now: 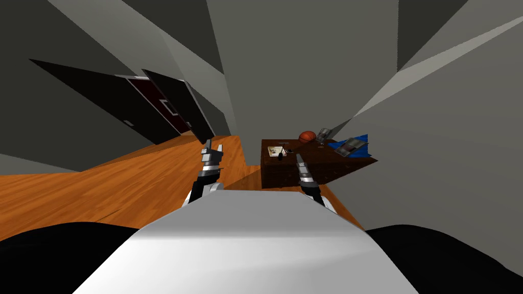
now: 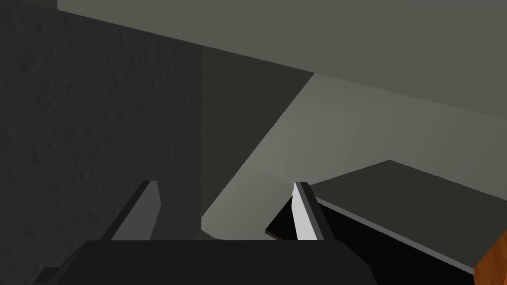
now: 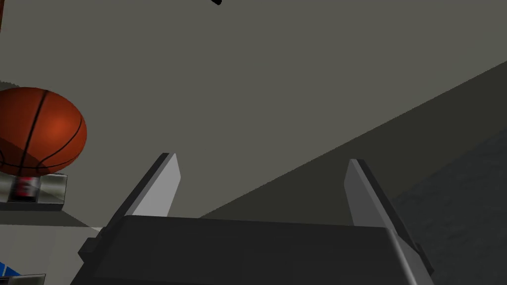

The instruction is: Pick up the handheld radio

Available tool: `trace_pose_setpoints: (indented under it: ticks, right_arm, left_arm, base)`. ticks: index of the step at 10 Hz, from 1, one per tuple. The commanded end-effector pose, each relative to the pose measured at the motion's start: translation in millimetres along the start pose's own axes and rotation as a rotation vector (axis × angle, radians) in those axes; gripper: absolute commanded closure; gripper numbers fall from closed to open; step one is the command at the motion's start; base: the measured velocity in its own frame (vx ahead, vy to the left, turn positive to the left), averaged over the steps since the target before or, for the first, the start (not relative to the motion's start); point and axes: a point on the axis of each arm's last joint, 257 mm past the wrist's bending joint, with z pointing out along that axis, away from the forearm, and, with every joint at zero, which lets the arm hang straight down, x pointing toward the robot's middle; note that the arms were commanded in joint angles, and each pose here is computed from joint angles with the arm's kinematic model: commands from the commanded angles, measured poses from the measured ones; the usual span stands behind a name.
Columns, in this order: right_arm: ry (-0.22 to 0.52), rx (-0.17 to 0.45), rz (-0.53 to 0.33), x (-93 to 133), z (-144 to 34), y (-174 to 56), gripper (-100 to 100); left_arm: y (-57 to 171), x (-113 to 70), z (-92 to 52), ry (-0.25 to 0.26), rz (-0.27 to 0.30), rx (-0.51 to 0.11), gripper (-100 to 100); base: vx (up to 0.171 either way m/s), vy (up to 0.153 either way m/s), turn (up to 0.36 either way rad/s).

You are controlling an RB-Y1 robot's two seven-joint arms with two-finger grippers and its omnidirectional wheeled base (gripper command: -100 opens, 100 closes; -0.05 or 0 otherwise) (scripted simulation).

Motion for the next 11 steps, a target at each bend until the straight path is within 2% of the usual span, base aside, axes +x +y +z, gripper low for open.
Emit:
trace_pose_setpoints:
  ticks: [1, 3, 4, 7, 10, 11]
  right_arm:
    - [0.068, 0.07, -0.084, 8.0, -17.0, -28.7, -100]
    - [0.156, 0.155, -0.188, 11.9, -43.3, -66.6, -100]
    - [0.156, 0.155, -0.188, 11.9, -43.3, -66.6, -100]
    - [0.291, 0.274, -0.347, 6.1, -88.1, -119.5, -100]
    - [0.422, 0.376, -0.503, -13.6, -133.3, -164.1, -100]
    - [0.426, 0.374, -0.506, -13.9, -132.9, -164.1, -100]
  left_arm:
    - [0.0, 0.0, 0.0, 0.0, 0.0, 0.0, 0]
    - [0.0, 0.0, 0.0, 0.0, 0.0, 0.0, 0]
    - [0.0, 0.0, 0.0, 0.0, 0.0, 0.0, 0]
    - [0.0, 0.0, 0.0, 0.0, 0.0, 0.0, 0]
    - [0.0, 0.0, 0.0, 0.0, 0.0, 0.0, 0]
    - [0.0, 0.0, 0.0, 0.0, 0.0, 0.0, 0]
  base:
    - [0.018, 0.097, 0.063]
    - [0.014, 0.117, 0.071]
    - [0.014, 0.078, 0.02]
    - [0.025, 0.092, 0.068]
    - [0.032, 0.132, 0.065]
    - [0.029, 0.091, 0.01]
